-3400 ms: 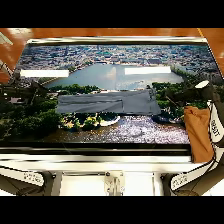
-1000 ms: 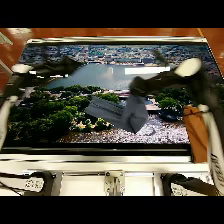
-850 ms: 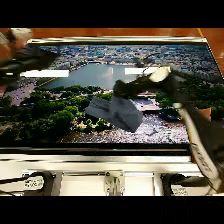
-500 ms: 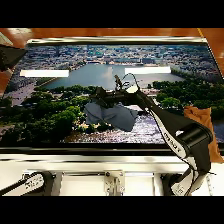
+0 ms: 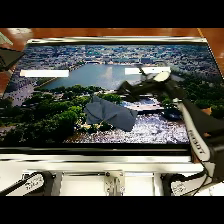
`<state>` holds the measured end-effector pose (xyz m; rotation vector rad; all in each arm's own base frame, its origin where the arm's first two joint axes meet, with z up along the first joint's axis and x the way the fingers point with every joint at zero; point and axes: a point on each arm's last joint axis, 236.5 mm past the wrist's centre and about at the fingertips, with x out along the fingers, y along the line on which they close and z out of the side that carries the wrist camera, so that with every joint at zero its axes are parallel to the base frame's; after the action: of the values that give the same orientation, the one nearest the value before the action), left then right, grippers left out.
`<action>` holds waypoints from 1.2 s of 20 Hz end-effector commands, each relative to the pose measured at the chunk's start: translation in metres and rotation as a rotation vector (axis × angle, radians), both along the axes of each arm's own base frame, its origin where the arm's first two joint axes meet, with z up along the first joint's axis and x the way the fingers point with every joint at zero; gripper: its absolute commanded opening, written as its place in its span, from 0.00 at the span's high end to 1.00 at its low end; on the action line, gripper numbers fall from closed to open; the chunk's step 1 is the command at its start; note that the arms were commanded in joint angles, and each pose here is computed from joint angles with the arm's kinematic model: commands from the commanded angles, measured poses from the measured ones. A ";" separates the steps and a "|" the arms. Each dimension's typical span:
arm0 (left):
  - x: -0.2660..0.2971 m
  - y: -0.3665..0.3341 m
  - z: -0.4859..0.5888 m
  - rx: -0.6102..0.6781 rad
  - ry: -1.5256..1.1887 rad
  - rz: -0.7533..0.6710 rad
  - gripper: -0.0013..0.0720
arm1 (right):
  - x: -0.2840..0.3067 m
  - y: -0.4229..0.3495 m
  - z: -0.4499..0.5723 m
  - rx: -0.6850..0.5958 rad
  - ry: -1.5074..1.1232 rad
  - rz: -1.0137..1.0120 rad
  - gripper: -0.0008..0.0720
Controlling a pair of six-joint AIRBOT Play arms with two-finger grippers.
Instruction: Fold the shirts.
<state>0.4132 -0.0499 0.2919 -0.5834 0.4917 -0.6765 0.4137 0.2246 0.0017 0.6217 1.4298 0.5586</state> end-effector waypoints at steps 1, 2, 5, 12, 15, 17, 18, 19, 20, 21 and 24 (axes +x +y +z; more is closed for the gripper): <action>-0.002 0.000 -0.003 0.011 0.008 -0.004 0.93 | -0.065 -0.133 -0.031 -0.392 0.228 0.040 0.02; -0.002 -0.001 -0.003 0.011 0.010 -0.007 0.93 | -0.072 -0.128 -0.040 -0.344 0.256 0.022 0.02; -0.002 -0.001 -0.003 0.005 0.017 -0.005 0.93 | -0.069 -0.083 -0.076 -0.154 0.245 -0.096 0.02; -0.003 -0.001 -0.003 -0.026 0.048 0.006 0.93 | -0.078 -0.022 -0.118 -0.047 0.260 -0.076 0.03; -0.003 -0.001 -0.003 -0.031 0.053 0.007 0.93 | -0.064 -0.017 -0.114 -0.025 0.211 -0.111 0.91; -0.003 -0.001 -0.003 -0.031 0.053 0.007 0.93 | -0.043 -0.024 -0.083 0.026 0.084 -0.056 0.91; -0.003 -0.001 -0.003 -0.031 0.053 0.007 0.93 | -0.028 -0.035 -0.055 0.044 0.007 -0.049 0.91; -0.003 -0.001 -0.003 -0.030 0.053 0.007 0.93 | -0.011 -0.050 -0.023 0.054 -0.069 -0.065 0.91; -0.002 -0.001 -0.003 -0.030 0.053 0.008 0.93 | 0.007 -0.069 0.013 0.061 -0.149 -0.104 0.91; -0.002 -0.001 -0.003 -0.030 0.053 0.008 0.93 | 0.025 -0.094 0.054 0.062 -0.231 -0.179 0.91; -0.003 -0.001 -0.003 -0.030 0.053 0.007 0.93 | 0.046 -0.177 0.154 0.063 -0.389 -0.395 0.91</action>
<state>0.4107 -0.0509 0.2889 -0.6320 0.5294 -0.6650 0.4482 0.1095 0.0692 0.7393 1.0928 0.4628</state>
